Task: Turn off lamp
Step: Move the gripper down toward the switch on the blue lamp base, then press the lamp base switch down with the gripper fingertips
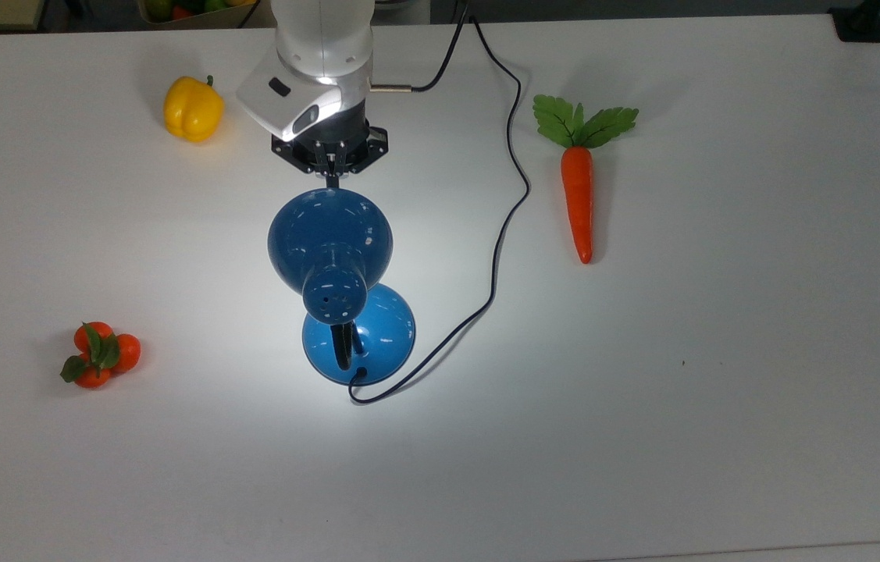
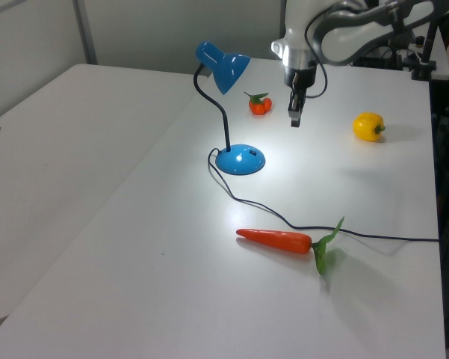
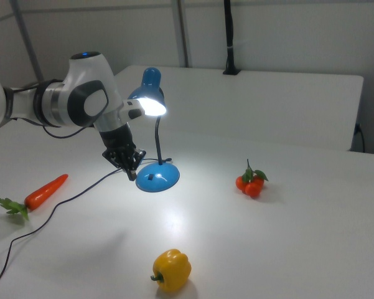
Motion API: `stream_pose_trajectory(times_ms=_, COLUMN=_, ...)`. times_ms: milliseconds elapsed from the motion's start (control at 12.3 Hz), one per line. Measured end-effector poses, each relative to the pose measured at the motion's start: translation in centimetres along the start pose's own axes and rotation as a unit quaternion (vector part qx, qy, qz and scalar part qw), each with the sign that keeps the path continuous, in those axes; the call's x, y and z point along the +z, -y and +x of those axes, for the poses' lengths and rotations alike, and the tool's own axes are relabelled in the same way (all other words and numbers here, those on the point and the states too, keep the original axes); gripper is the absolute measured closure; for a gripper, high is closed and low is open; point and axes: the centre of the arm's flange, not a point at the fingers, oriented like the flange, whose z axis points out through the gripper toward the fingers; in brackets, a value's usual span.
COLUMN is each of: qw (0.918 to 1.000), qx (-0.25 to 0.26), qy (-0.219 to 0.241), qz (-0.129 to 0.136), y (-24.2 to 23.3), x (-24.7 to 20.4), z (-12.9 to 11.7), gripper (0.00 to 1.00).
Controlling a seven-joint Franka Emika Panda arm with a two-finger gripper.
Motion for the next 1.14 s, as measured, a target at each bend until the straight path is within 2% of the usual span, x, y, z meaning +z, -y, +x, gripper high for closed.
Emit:
stream_pose_trajectory(times_ms=243, qw=0.9995, qx=-0.003, qy=-0.031, qz=0.002, y=0.5, x=4.0, z=1.6, gripper=0.99)
stream_pose_trajectory(times_ms=568, qw=0.9964, qx=-0.006, qy=-0.085, qz=0.004, y=1.0, x=6.9, z=3.3, gripper=0.99)
stream_pose_trajectory(times_ms=973, qw=0.9913, qx=-0.001, qy=-0.131, qz=0.006, y=1.3, x=7.9, z=4.4, gripper=0.99)
stream_pose_trajectory(times_ms=1135, qw=0.9906, qx=0.007, qy=-0.136, qz=0.008, y=1.5, x=8.5, z=4.6, gripper=0.99)
